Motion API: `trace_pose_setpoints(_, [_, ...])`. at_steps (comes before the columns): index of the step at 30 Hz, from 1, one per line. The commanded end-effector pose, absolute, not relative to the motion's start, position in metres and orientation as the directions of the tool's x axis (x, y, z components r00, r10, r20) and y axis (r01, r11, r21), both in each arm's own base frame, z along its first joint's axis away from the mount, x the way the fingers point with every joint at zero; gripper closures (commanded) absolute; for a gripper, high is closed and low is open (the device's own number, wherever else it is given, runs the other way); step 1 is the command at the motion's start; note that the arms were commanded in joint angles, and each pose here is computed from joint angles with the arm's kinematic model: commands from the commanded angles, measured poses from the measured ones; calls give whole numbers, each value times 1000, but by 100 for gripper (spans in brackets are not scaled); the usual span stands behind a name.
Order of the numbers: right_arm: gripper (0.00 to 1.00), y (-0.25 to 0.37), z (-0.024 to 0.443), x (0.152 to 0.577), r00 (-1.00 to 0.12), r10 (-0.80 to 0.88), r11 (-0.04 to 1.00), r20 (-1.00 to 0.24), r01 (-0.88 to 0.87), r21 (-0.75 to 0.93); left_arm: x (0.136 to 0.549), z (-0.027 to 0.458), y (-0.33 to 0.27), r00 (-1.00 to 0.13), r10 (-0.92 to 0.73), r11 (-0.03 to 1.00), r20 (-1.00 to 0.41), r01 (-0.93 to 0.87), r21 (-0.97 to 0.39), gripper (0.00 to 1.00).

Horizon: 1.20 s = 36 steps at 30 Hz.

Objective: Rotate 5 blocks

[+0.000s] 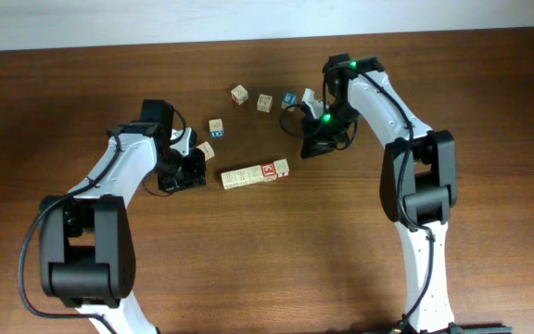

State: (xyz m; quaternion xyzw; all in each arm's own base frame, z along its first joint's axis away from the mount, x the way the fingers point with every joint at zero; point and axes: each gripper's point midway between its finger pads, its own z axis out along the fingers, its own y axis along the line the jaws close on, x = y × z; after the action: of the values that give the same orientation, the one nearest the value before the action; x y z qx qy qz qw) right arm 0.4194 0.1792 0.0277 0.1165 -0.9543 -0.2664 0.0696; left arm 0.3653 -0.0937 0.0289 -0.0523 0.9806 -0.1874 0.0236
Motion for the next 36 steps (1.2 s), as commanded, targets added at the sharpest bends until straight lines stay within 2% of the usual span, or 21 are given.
trace_pose_setpoints(1, [96, 183, 23, 417, -963, -260, 821, 69, -183, 541, 364, 36, -108, -994, -94, 923, -49, -69, -379, 100])
trace_pose_setpoints(12, [96, 190, 20, 410, -955, -289, 787, 61, -200, 584, 372, 35, -111, -985, -162, 923, -61, -129, -364, 100])
trace_pose_setpoints(22, [95, 197, 14, 404, -946, -318, 779, 61, -225, 585, 355, 19, -111, -988, -155, 926, -19, -138, -352, 100])
trace_pose_setpoints(36, [95, 203, 13, 403, -948, -315, 751, 48, -217, 624, 368, 24, -121, -979, -201, 897, -47, -164, -411, 100])
